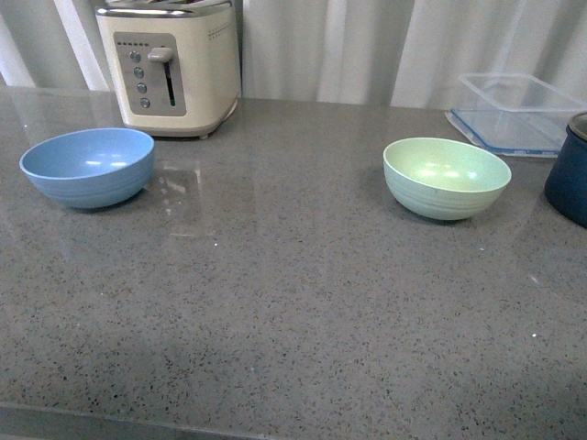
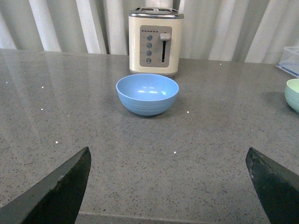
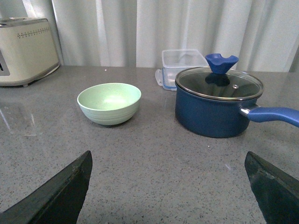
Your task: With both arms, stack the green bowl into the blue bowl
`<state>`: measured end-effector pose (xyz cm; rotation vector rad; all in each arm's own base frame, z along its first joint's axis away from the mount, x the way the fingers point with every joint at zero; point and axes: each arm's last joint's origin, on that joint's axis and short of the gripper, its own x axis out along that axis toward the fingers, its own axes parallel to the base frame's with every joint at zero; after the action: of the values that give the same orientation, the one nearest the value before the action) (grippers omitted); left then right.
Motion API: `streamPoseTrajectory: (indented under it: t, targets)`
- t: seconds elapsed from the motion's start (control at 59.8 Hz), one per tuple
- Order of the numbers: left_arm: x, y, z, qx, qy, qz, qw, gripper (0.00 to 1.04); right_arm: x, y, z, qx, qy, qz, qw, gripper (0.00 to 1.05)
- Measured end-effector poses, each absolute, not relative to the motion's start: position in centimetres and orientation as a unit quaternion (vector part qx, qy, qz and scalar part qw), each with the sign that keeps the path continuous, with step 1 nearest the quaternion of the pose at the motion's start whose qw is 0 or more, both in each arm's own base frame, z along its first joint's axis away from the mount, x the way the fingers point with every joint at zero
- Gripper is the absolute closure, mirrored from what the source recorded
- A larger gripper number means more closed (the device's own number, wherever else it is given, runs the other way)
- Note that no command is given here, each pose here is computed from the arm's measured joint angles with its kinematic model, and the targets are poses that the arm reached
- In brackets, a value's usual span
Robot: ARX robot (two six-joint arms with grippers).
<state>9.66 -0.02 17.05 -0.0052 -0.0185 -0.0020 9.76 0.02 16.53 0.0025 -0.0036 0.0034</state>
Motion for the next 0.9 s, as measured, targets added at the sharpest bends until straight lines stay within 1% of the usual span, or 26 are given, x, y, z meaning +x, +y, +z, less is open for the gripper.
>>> streamPoseTrajectory:
  t: [0.351, 0.385, 0.418, 0.518, 0.619, 0.769, 0.903]
  targets:
    - [9.7, 0.0, 17.1, -0.002, -0.009, 0.002, 1.000, 0.07, 9.8, 0.0, 16.5, 0.001, -0.002, 0.002, 1.000, 0.10]
    - [9.7, 0.0, 16.8, 0.001, 0.025, 0.039, 0.999, 0.07, 9.8, 0.0, 16.5, 0.001, -0.002, 0.002, 1.000, 0.10]
    - [9.8, 0.1, 16.6, 0.003, 0.045, 0.058, 0.997, 0.07, 9.8, 0.0, 16.5, 0.001, -0.002, 0.002, 1.000, 0.10]
    - [10.3, 0.1, 16.8, -0.004, 0.078, 0.069, 0.995, 0.07, 9.8, 0.0, 16.5, 0.001, -0.002, 0.002, 1.000, 0.10]
    - [10.9, 0.0, 18.3, -0.011, 0.071, 0.063, 0.995, 0.07, 9.8, 0.0, 16.5, 0.001, -0.002, 0.002, 1.000, 0.10]
    - [12.5, -0.1, 22.0, -0.025, 0.054, 0.056, 0.997, 0.07, 9.8, 0.0, 16.5, 0.001, -0.002, 0.002, 1.000, 0.10]
    - [14.4, 0.0, 24.2, -0.048, 0.070, 0.054, 0.995, 0.07, 9.8, 0.0, 16.5, 0.001, -0.002, 0.002, 1.000, 0.10]
